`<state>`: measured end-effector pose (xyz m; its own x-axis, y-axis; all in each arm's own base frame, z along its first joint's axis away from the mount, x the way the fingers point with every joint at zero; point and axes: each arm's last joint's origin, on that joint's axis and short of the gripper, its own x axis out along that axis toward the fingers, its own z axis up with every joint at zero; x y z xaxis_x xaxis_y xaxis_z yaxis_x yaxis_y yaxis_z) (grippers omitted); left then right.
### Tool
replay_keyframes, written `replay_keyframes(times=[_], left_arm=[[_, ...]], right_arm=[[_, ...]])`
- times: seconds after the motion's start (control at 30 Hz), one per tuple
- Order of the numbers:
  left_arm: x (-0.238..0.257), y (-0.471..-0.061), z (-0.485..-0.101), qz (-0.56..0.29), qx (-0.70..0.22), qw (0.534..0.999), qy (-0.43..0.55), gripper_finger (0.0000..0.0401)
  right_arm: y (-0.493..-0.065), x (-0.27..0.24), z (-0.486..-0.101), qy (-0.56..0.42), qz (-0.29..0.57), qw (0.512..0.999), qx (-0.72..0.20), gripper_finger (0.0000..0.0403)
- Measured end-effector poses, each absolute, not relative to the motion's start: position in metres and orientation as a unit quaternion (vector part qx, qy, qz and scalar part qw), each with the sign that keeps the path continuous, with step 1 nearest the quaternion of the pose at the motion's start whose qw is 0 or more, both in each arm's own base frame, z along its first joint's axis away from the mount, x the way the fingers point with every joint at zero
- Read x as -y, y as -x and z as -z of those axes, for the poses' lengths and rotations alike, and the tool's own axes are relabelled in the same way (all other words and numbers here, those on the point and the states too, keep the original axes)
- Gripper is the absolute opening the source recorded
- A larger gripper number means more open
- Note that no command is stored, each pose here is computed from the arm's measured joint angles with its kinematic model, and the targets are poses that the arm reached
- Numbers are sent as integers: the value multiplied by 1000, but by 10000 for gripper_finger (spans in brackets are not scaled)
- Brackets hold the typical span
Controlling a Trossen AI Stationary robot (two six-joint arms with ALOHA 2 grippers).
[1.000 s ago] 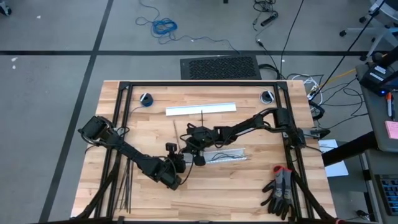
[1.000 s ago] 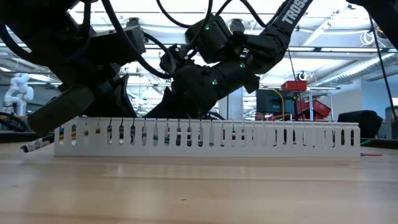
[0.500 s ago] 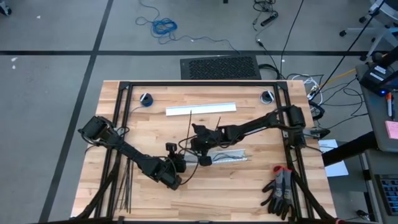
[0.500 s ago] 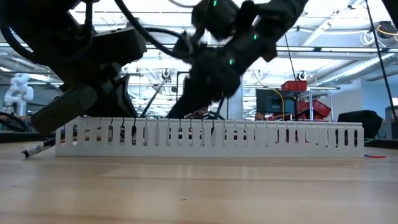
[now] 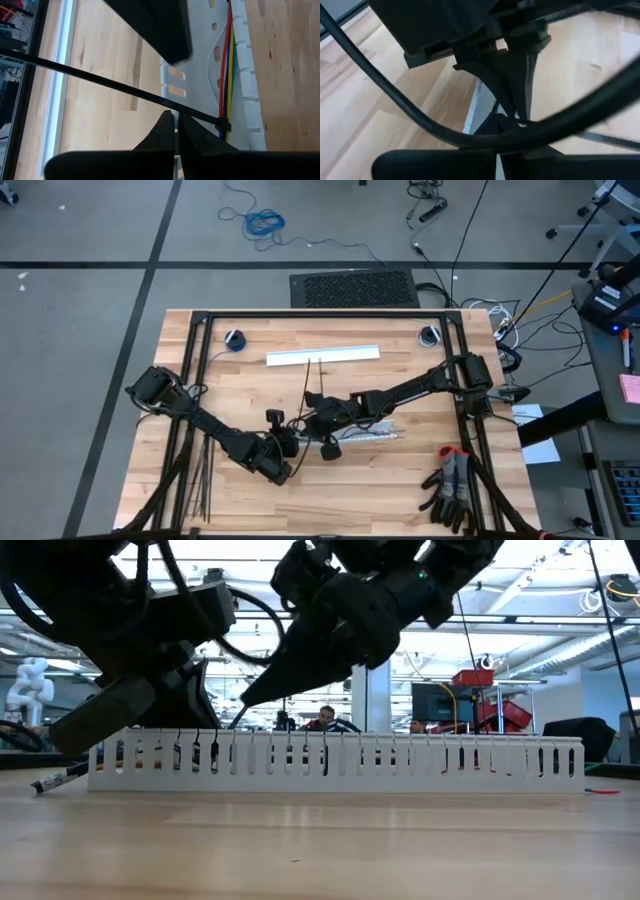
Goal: Ziptie cables
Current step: Put the zip-tied cables into the white cable duct
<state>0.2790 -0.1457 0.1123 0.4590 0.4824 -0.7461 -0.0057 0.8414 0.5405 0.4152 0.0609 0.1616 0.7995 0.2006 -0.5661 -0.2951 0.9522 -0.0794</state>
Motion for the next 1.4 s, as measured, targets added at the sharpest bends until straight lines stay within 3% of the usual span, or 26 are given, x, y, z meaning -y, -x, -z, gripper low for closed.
replay_keyframes(times=[1.17,1.4], left_arm=[[145,-280,-112,-148,-499,819,-240,5],[145,-279,-112,-147,-499,820,-240,5]], right_arm=[[-437,-32,-134,81,-130,950,-271,0],[-436,-21,-133,49,-93,950,-294,0]])
